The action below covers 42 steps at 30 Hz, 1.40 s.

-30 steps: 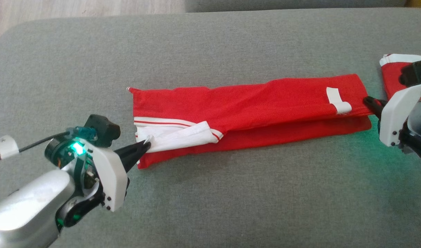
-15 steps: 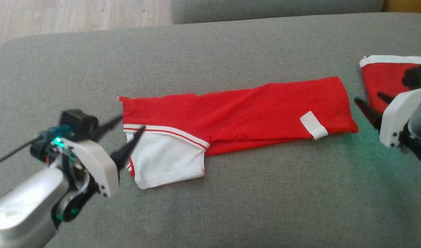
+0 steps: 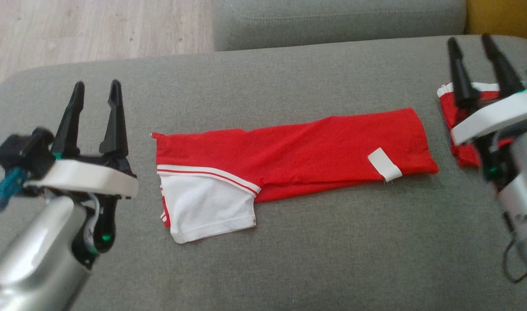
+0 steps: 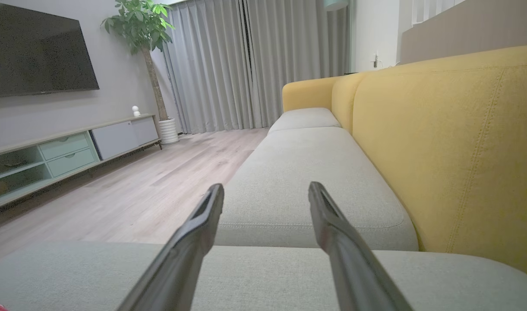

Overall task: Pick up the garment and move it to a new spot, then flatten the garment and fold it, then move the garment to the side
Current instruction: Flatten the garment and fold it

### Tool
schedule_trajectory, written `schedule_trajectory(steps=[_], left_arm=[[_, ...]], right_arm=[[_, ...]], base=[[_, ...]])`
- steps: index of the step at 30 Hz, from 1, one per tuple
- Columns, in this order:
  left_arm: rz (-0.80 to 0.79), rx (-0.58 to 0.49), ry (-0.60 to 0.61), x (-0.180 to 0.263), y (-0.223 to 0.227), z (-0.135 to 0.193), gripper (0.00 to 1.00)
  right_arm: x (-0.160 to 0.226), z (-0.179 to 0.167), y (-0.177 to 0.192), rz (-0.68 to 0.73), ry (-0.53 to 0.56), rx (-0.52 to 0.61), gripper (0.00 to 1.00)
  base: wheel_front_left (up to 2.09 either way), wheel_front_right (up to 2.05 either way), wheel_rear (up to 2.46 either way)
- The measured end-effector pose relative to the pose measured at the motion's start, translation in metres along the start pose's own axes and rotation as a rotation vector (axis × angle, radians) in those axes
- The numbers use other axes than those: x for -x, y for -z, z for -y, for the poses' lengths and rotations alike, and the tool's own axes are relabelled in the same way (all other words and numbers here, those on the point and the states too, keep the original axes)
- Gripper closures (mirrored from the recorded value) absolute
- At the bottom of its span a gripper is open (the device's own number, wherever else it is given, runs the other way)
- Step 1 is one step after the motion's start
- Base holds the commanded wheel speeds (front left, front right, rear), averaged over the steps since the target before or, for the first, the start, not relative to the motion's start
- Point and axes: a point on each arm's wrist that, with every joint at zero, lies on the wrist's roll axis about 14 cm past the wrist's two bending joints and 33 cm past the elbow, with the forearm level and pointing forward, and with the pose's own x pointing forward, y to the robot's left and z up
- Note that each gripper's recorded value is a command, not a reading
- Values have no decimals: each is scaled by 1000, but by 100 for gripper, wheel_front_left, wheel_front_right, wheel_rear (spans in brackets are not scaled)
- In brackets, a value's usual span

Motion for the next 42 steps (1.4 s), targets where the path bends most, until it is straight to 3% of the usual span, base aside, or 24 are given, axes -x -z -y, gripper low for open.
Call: schedule_trajectory(steps=[8,18,24,29,36,42], left_arm=[[47,63,-132,35,19,-12,0],[-49,38,-126,63,70,-4,0],[-57,38,-131,59,77,-8,0],[-71,32,-113,49,85,-8,0],[-97,38,-92,34,99,-5,0],[-124,36,-97,29,111,-10,0]], right_arm=[[28,-36,30,27,40,-101,0],[71,-70,100,-126,57,-132,0],[62,-63,96,-123,67,-110,0],[51,-38,104,-180,131,-75,0],[50,14,149,-372,296,-96,0],[54,13,194,-525,319,-158,0]], base=[[0,0,0],[0,0,0],[0,0,0],[0,0,0],[0,0,0],[0,0,0]])
